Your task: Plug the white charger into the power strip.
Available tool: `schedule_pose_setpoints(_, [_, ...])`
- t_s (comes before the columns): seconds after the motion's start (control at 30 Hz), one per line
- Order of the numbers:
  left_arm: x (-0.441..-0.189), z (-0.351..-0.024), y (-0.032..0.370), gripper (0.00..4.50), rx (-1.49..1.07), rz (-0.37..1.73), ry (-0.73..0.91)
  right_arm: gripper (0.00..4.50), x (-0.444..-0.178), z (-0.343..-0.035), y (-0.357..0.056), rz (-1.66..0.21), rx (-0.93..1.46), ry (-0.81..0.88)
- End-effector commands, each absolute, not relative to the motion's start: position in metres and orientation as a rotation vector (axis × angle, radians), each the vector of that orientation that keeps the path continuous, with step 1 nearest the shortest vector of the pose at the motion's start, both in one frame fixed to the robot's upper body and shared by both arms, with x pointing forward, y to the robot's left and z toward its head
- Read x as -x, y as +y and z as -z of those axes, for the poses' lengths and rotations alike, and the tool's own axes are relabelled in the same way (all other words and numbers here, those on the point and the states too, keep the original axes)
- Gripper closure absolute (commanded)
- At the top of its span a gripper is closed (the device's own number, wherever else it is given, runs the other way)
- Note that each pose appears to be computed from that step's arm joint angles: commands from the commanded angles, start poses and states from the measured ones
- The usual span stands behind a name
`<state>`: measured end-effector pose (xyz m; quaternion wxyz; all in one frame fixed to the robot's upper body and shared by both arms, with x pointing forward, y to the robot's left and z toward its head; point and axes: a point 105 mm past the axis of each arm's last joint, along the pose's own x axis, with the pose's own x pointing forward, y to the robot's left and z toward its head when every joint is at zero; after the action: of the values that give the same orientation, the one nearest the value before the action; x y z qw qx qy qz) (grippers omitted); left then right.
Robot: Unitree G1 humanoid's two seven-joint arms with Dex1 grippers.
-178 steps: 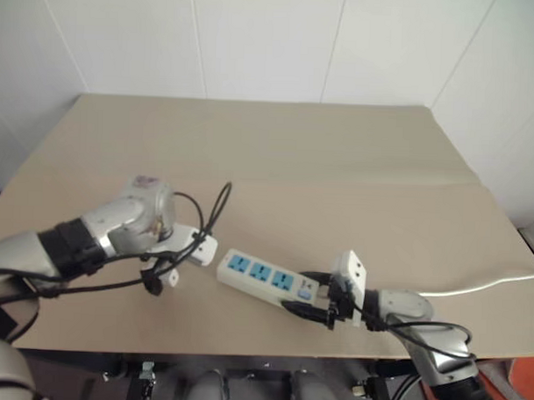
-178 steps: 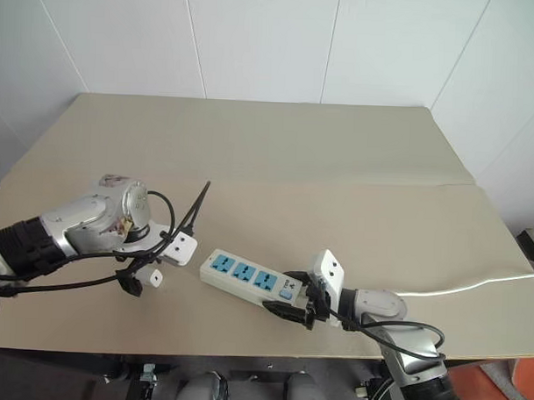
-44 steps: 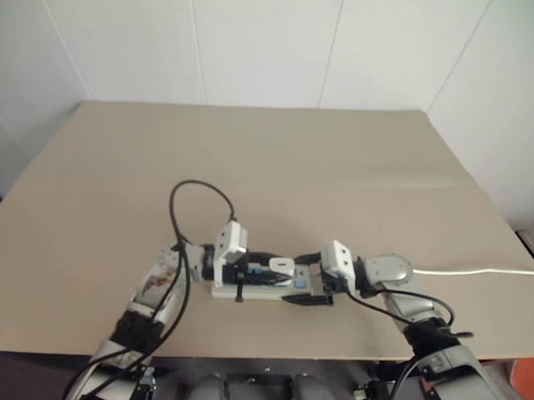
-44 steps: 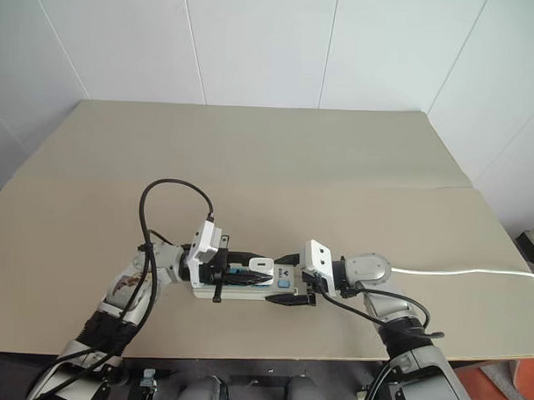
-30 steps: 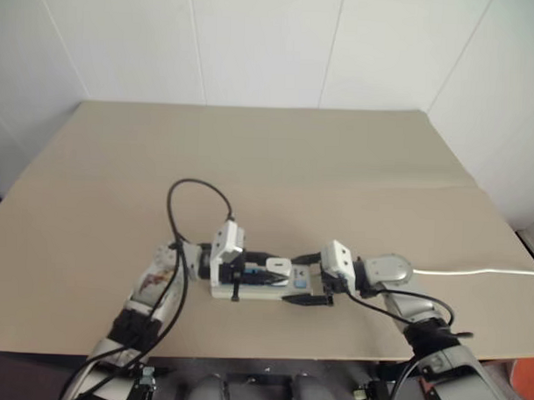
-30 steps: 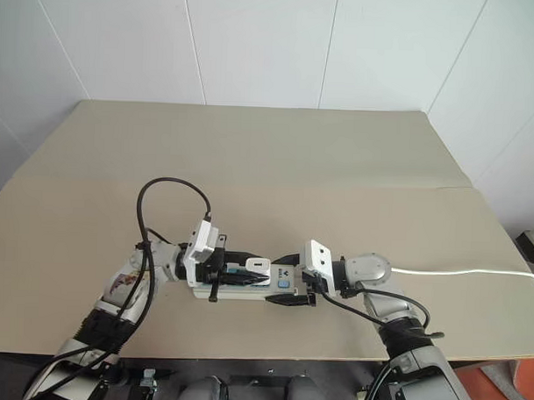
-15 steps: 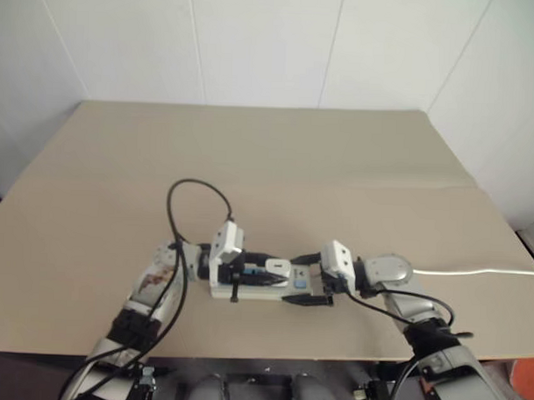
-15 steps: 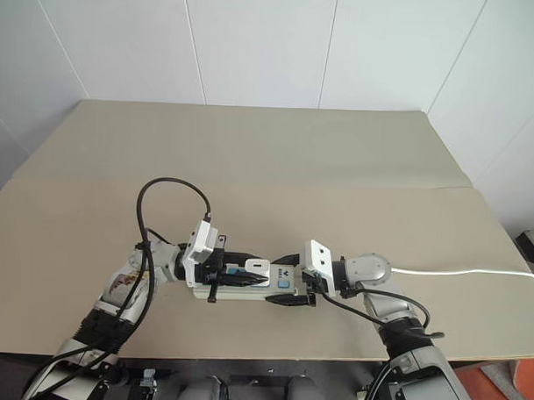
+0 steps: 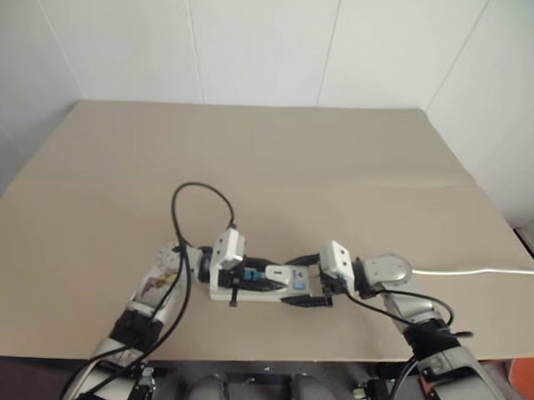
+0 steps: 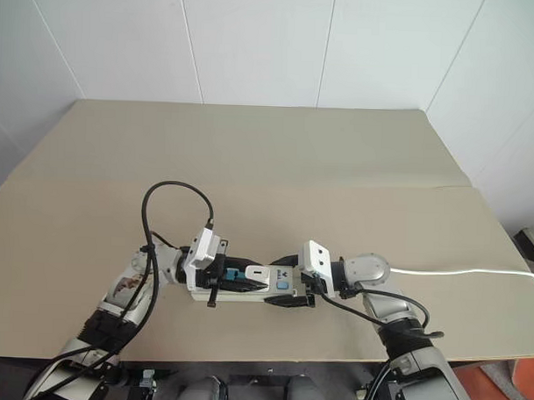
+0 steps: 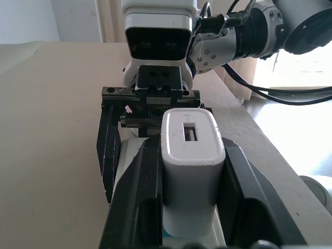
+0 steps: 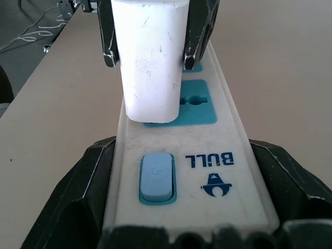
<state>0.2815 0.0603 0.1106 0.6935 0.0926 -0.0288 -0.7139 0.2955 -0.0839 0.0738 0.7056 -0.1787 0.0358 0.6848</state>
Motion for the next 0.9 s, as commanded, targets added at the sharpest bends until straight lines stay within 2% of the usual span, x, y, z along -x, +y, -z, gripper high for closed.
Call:
schedule_pose_setpoints(0.03, [-0.281, -0.099, 0.067, 3.49, -0.228, 1.599, -0.014, 1.06, -0.280, -0.039, -0.097, -1.557, 0.414, 0.271])
schedule_pose_setpoints(0.43, [-0.279, -0.066, 0.091, 3.49, -0.197, 1.501, 0.141, 1.06, -0.278, -0.038, -0.096, -1.559, 0.411, 0.274])
schedule_pose_setpoints(0.9, [-0.271, -0.060, 0.090, 3.49, -0.212, 1.504, 0.147, 1.06, -0.280, -0.039, -0.095, -1.559, 0.414, 0.271])
